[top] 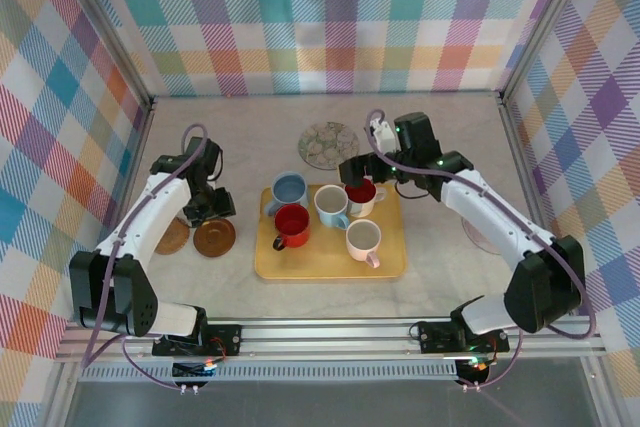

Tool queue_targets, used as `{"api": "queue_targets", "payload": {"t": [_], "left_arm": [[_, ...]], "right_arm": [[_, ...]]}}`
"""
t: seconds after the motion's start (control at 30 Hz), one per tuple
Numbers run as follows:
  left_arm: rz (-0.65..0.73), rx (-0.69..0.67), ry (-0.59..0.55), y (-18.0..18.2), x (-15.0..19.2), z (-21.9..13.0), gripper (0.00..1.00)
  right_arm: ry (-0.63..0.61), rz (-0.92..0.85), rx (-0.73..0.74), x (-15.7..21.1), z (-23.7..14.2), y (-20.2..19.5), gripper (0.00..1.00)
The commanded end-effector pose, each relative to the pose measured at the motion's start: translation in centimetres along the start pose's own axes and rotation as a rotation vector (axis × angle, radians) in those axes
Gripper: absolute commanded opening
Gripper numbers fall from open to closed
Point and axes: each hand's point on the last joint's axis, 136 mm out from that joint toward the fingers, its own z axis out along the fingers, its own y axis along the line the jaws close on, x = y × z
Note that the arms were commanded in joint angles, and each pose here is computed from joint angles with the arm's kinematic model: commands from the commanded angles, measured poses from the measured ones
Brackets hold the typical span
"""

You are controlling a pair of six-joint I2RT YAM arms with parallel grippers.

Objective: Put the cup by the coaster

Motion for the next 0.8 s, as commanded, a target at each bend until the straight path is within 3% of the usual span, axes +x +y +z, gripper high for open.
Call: {"api": "queue_targets", "payload": {"t": [0.0,0.37,0.53,0.67,0.77], "left_arm": [[-0.074,-0.022,-0.029,1.0,0.0,0.7,0.5],[-0.124,-0.109,0.018,2.4,0.8,5.4,0.27],[-0.129,-0.138,0.026,2.7,0.3,6.9,0.07],[-0.149,-0.16,0.039,3.1,0.1,7.7,0.0],[-0.171,-0.177,0.054,3.6,0.2,8.3,0.0]], "right_arm": [[-0.082,-0.113,-0.108,-0.5,-1.0,3.3,0.99],[-0.056,-0.187,-0.162,1.6,0.0,5.0,0.99],[-0.056,-0.181,-0.16,1.7,0.6,5.1,0.99],[-0.061,-0.176,-0.153,1.7,0.9,5.1,0.99],[-0.063,-0.176,-0.145,1.7,1.0,5.0,0.99]]}}
